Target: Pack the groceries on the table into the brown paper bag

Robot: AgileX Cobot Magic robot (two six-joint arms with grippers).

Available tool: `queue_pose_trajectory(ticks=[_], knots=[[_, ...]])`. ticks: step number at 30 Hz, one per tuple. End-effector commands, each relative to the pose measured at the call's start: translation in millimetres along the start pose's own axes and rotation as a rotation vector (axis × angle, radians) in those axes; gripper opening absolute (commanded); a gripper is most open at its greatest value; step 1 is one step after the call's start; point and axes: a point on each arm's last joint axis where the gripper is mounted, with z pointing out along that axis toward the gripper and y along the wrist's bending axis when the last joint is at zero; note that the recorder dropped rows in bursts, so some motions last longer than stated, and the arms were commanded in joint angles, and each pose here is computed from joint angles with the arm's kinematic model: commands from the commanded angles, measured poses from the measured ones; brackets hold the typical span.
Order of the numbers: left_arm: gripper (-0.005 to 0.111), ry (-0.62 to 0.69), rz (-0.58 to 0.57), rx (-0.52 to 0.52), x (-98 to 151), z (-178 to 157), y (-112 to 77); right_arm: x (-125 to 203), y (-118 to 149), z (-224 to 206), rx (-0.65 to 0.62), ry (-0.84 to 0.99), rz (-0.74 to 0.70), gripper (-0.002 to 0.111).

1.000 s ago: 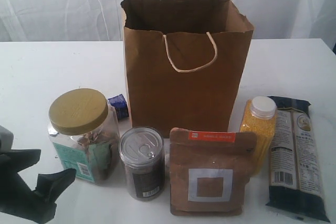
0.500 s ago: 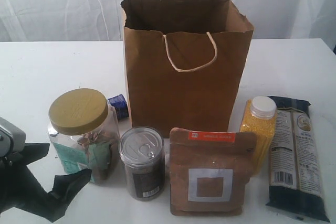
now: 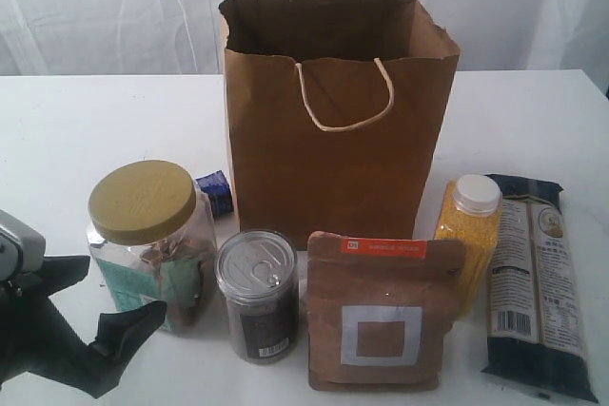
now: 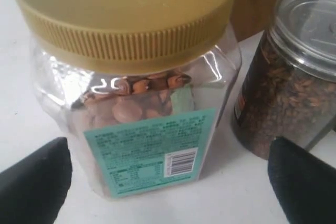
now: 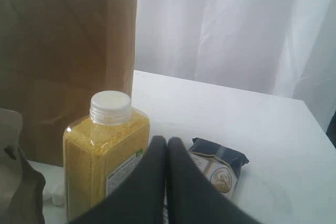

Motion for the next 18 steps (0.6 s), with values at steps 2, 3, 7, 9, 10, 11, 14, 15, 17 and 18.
queue_pose_trajectory(ticks=[2,3,7,9,10,11,14,15,17,18], knots=[[0.105,-0.007,0.0,-0.011,-0.8,0.1,0.5,-0.8,-0.4,-0.4,0.007,-0.013,-0.005,0.0],[0.105,-0.007,0.0,-0.011,-0.8,0.1,0.5,-0.8,-0.4,-0.4,0.007,-0.013,-0.005,0.0],[0.105,-0.008,0.056,0.02,-3.8,1.5,-2.3,-0.8,-0.4,-0.4,0.007,-0.013,-0.005,0.0],[0.105,-0.016,0.042,0.022,-8.6,3.4,-2.5,-0.8,-0.4,-0.4,0.007,-0.013,-0.005,0.0],[0.105,-0.015,0.029,0.015,-10.4,4.2,-1.9,-0.8,-0.4,-0.4,0.007,-0.013,-0.005,0.0],[0.105,-0.022,0.015,0.006,-14.2,5.5,-1.1,-0.8,-0.4,-0.4,0.007,-0.013,-0.005,0.0],[0.105,-0.026,0.019,0.003,-23.6,9.1,-0.8,-0.8,-0.4,-0.4,0.007,-0.013,-0.005,0.0],[0.105,-0.019,0.02,0.0,-26.7,10.4,-0.6,-0.8,-0.4,-0.4,0.007,-0.013,-0.005,0.0],[0.105,0.001,0.022,-0.008,-32.0,12.8,0.0,-0.8,-0.4,-0.4,0.007,-0.013,-0.005,0.0],[0.105,0.013,0.025,-0.011,-34.0,13.8,0.3,-0.8,-0.4,-0.4,0.007,-0.013,-0.005,0.0]])
